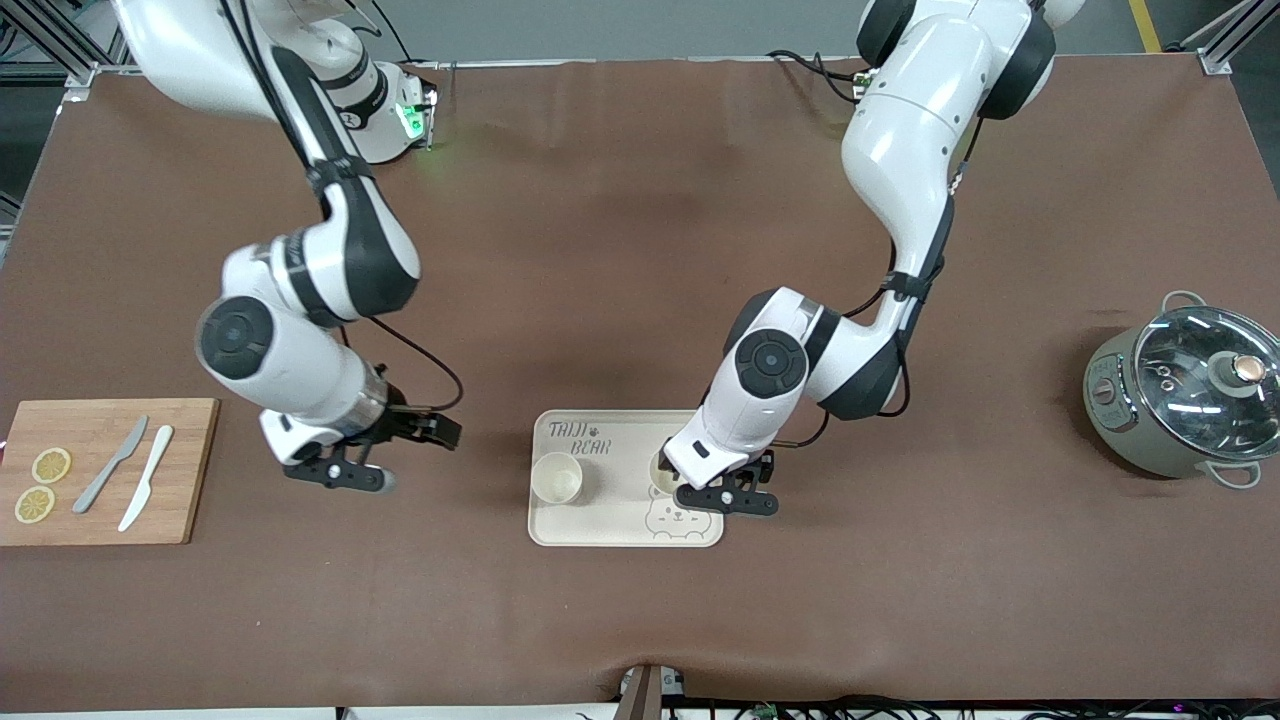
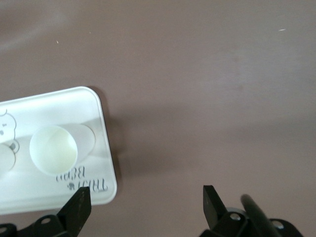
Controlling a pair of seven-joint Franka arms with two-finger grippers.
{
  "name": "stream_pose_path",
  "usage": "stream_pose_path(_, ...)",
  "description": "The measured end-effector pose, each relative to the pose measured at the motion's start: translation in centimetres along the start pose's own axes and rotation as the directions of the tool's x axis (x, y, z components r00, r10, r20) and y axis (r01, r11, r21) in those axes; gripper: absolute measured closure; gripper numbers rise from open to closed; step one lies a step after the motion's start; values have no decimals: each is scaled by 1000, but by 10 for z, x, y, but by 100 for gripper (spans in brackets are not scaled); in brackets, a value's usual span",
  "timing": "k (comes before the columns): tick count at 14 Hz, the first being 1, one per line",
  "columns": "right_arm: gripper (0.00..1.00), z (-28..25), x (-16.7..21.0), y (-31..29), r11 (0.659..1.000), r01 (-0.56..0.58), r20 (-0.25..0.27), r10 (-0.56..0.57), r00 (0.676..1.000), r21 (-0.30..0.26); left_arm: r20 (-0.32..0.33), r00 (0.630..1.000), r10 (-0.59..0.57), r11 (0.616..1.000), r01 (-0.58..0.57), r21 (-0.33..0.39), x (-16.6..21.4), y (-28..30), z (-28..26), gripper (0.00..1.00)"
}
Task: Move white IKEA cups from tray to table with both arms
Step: 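Lower both open grippers around the two white cups on the tray, then close both grippers on the rims of the white cups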
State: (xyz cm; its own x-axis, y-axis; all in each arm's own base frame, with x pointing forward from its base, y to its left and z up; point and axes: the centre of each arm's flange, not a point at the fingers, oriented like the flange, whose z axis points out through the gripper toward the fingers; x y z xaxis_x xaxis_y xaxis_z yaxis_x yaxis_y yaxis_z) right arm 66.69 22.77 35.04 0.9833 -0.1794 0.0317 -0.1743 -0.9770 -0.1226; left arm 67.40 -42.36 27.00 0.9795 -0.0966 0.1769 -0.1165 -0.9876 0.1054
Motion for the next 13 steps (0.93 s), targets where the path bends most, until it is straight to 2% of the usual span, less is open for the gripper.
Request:
stream_pose_path(4, 0, 59, -14, -38, 1000, -15, -11, 15, 1000, 2, 22, 1000, -2, 1000, 1, 12, -6, -3, 22, 0)
stream_pose_path(8, 0, 91, -34, -81, 999, -27, -32, 28, 999, 19, 47, 999, -7, 1000, 6, 23, -14, -5, 46, 0)
stream_pose_path(9, 0, 96, -37, -86, 999, -24, -36, 25, 999, 21, 47, 998, -46, 999, 45, 23, -15, -4, 48, 7)
stream_pose_path(10, 0, 102, -38, -88, 999, -23, -40, 24, 999, 23, 45, 995, -89, 996, 88, 24, -15, -2, 48, 19)
stream_pose_path(13, 0, 109, -30, -84, 999, -30, -62, 31, 998, 28, 44, 994, -100, 995, 99, 24, -16, 0, 48, 51)
